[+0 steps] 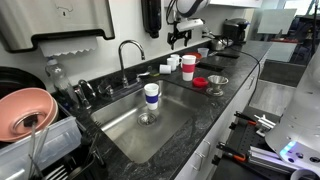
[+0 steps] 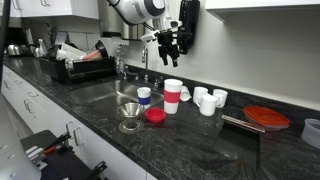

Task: Put the white and pink cup in the sink

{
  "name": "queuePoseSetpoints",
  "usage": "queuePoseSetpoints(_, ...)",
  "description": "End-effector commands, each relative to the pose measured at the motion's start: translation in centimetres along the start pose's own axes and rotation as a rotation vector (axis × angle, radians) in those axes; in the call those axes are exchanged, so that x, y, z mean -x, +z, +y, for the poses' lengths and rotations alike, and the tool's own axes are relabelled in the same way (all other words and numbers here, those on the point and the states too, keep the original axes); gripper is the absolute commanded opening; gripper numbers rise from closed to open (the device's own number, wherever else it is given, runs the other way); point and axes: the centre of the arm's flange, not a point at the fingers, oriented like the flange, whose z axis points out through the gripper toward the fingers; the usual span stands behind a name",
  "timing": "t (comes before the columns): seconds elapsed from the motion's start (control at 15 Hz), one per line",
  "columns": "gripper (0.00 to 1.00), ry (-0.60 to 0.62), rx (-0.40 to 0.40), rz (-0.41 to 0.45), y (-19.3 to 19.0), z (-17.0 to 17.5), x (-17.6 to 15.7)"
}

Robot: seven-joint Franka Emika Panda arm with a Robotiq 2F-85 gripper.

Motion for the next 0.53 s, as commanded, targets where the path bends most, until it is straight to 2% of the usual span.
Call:
queuePoseSetpoints(0.0, 1.0, 0.101, 0.025, -0.002, -1.0, 0.5, -0.7)
queuePoseSetpoints(0.47, 1.0, 0.237, 0.06, -0.088, 0.3, 1.4, 0.3)
